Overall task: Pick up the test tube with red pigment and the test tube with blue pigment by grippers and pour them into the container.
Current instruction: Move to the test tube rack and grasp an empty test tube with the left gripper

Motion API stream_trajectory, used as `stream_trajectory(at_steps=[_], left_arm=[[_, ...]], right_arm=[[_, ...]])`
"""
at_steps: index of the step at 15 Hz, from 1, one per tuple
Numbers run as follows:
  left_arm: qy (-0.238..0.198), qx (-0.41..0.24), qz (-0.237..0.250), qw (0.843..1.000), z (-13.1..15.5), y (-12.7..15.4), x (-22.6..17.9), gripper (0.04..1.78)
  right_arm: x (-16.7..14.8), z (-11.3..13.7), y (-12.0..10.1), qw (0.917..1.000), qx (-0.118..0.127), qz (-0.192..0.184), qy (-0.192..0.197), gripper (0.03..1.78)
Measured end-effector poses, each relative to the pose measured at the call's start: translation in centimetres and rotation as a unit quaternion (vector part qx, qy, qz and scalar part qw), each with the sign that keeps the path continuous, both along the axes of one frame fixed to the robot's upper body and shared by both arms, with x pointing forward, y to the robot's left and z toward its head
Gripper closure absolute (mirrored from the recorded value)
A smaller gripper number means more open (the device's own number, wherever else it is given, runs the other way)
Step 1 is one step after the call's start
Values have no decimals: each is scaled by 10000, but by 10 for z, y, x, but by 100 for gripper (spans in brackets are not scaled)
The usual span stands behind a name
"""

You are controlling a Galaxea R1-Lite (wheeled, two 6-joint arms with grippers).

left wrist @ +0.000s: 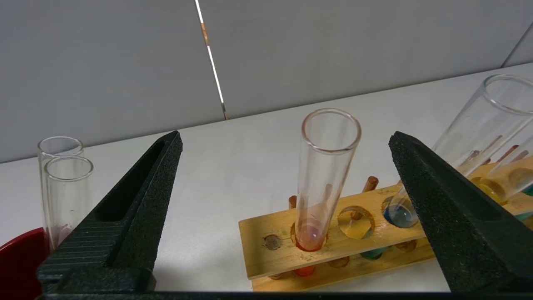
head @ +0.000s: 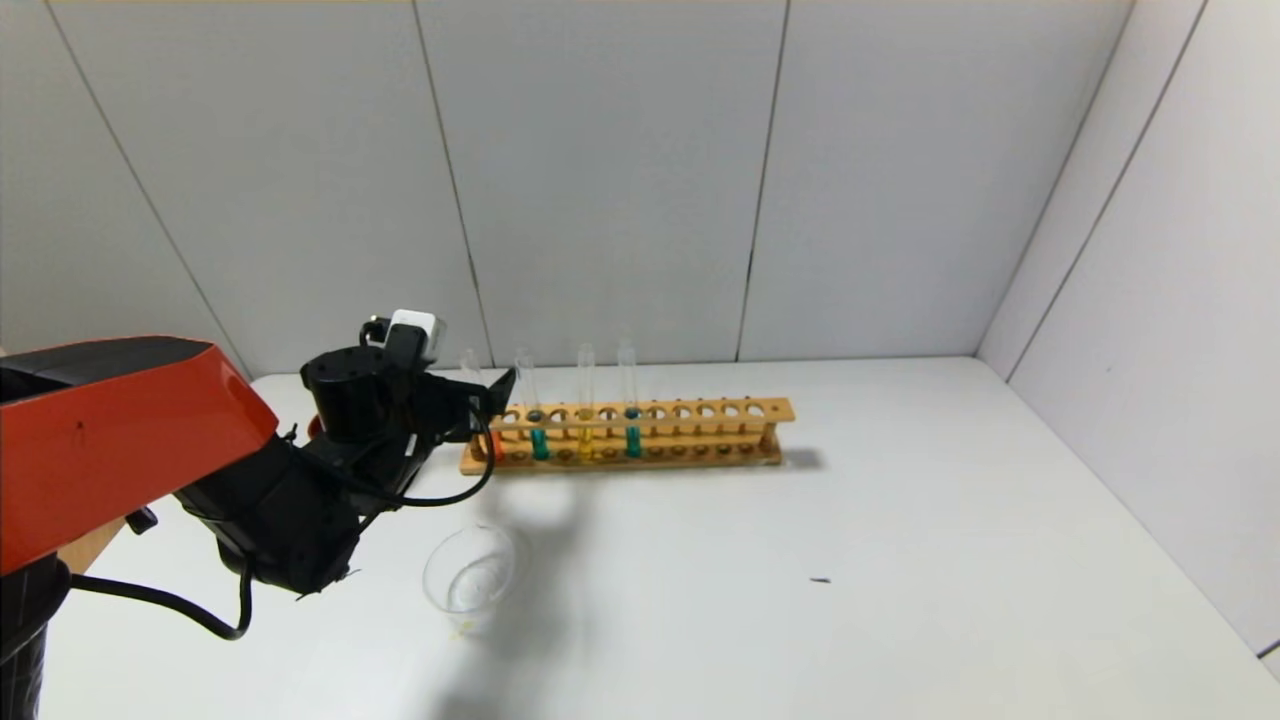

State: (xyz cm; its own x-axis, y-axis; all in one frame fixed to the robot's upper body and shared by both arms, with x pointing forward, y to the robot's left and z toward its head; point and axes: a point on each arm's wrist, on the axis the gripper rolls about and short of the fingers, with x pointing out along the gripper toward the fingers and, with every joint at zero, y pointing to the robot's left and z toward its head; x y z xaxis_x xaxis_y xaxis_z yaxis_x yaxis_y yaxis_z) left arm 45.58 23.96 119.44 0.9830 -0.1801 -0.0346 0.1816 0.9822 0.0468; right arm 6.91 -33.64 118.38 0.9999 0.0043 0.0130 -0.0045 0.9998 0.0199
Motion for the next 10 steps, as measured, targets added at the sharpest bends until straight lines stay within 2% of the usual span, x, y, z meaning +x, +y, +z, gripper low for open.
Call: stream_trajectory(at_steps=[10], left_arm=[[7, 1, 20, 10000, -2, 0, 1, 7]], right_arm=[[0, 0, 0, 10000, 0, -2, 0, 10]])
